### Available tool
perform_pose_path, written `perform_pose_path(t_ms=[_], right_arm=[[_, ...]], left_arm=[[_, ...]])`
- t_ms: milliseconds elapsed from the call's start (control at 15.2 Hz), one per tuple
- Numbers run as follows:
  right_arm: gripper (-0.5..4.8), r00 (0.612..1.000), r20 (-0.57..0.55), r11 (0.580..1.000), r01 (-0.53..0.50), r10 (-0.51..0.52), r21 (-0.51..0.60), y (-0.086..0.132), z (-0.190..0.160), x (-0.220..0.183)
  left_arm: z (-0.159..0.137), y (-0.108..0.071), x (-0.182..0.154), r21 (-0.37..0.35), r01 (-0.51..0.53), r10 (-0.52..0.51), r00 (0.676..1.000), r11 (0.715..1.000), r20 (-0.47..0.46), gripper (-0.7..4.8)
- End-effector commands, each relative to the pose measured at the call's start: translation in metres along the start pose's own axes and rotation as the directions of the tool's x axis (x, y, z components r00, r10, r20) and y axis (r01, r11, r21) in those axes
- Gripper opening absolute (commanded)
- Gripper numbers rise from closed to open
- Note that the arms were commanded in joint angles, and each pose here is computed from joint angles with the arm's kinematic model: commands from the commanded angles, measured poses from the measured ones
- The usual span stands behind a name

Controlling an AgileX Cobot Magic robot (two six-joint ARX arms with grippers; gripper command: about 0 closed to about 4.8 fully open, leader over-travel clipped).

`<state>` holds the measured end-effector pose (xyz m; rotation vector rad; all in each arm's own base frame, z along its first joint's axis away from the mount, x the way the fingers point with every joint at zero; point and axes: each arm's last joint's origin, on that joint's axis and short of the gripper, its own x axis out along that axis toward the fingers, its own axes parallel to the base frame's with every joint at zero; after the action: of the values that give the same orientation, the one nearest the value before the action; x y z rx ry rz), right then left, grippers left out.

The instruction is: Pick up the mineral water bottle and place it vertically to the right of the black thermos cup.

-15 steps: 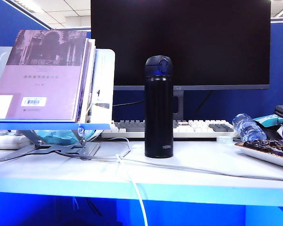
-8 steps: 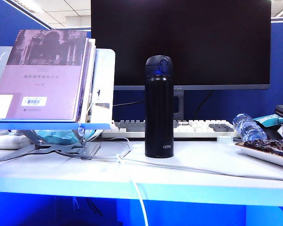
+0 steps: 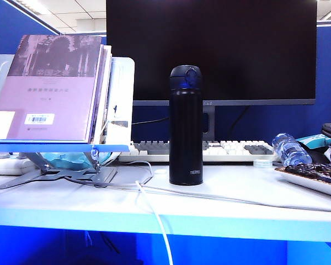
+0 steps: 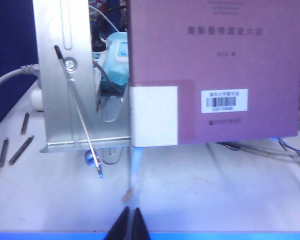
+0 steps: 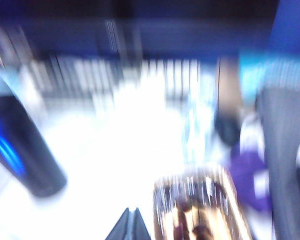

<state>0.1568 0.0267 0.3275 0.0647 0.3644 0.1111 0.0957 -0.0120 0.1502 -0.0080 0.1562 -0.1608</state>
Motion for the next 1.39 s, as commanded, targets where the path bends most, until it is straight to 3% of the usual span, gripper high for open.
perform_pose_path(t_ms=[66,264,330,462,528,594,660,1056,1386], right_arm=[[0.13,0.983,-0.181,1.000,0.005,-0.004,0.002,0.006,0.035,0.030],[0.15,0.971,-0.219,0.995,-0.084,0.095,0.057,0.011,0.050,0.054],[0.56,0.971,-0.222,0.995,-0.080,0.091,0.059,0.012,0.055,0.060],[0.82,0.971,-0.237,0.997,0.049,-0.031,0.068,0.011,0.068,0.088],[1.71,0.968,-0.245,0.996,0.069,-0.055,0.047,0.011,0.072,0.100],[4.18,0.963,-0.257,0.996,0.086,-0.075,0.029,0.011,0.077,0.115],[4.79,0.957,-0.273,0.994,0.106,-0.097,0.019,0.012,0.080,0.132],[4.79,0.904,-0.337,0.961,0.278,-0.262,-0.003,-0.010,0.082,0.202],[4.79,0.919,-0.283,0.961,0.270,-0.274,-0.052,-0.015,0.076,0.237]], left_arm=[[-0.001,0.000,0.000,0.003,0.010,-0.010,1.000,1.000,-0.010,-0.04],[-0.001,0.000,0.000,0.003,0.010,-0.010,1.000,1.000,-0.010,-0.04],[-0.001,0.000,0.000,0.003,0.011,-0.011,1.000,1.000,-0.010,-0.04],[-0.001,0.000,0.000,0.003,0.011,-0.011,1.000,1.000,-0.010,-0.04],[-0.001,0.000,0.000,0.003,0.011,-0.011,1.000,1.000,-0.010,-0.04],[-0.001,0.000,0.000,0.003,0.010,-0.010,1.000,1.000,-0.010,-0.04],[-0.001,0.000,0.000,0.003,0.011,-0.011,1.000,1.000,-0.010,-0.04],[-0.001,0.000,0.000,0.003,0.011,-0.011,1.000,1.000,-0.010,-0.04],[-0.001,0.000,0.000,0.003,0.010,-0.010,1.000,1.000,-0.010,-0.04]])
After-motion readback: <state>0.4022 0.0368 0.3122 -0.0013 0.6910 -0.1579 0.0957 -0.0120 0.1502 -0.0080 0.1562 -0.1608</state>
